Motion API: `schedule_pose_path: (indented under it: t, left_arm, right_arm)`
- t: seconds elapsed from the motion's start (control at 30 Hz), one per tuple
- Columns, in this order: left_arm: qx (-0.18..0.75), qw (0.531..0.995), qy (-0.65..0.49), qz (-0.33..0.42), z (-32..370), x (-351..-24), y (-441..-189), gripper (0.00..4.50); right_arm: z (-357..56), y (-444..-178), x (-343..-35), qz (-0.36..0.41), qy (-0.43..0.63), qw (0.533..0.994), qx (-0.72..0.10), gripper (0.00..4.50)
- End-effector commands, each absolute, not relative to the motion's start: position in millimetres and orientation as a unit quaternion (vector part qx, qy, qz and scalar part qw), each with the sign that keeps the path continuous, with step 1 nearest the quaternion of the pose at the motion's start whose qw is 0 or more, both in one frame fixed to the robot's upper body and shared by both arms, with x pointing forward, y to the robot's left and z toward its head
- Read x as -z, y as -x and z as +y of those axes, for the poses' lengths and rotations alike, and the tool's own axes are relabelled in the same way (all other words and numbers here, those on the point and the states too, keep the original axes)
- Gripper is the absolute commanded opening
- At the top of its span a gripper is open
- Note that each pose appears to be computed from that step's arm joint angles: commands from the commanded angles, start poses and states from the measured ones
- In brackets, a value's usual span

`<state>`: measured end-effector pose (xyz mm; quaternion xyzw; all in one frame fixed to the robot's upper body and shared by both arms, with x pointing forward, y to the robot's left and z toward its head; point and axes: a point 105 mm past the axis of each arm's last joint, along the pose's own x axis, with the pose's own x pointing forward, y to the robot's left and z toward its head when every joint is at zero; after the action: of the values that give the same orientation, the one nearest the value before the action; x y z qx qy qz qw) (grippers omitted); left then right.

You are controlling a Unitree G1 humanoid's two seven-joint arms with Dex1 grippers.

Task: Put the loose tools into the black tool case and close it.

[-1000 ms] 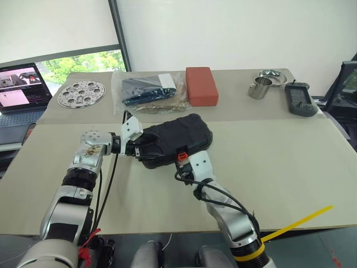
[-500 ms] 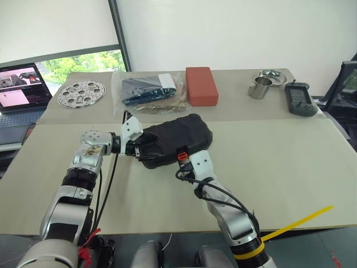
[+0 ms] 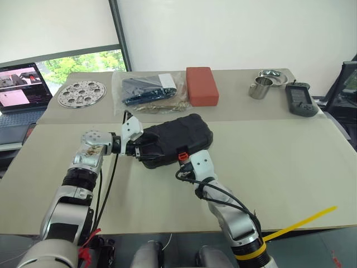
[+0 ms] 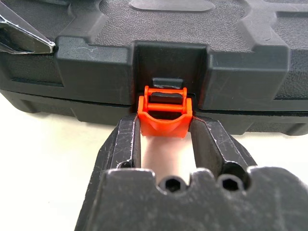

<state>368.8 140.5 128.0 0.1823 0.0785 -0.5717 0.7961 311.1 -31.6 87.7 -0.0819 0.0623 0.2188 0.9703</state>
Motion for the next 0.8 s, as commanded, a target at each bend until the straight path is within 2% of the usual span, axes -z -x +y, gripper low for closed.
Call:
schedule_pose_path:
  t: [0.03, 0.8]
  left_arm:
    - [0.572, 0.791, -0.188, 0.108, 142.0, -111.7, -365.8, 4.5]
    - [0.574, 0.79, -0.187, 0.112, 141.8, -106.7, -363.5, 4.5]
  right_arm:
    - [-27.6, -309.8, -117.0, 0.012, 0.081, 0.971, -0.224, 1.24]
    - [-31.4, -306.5, -132.9, -0.012, 0.098, 0.97, -0.222, 1.24]
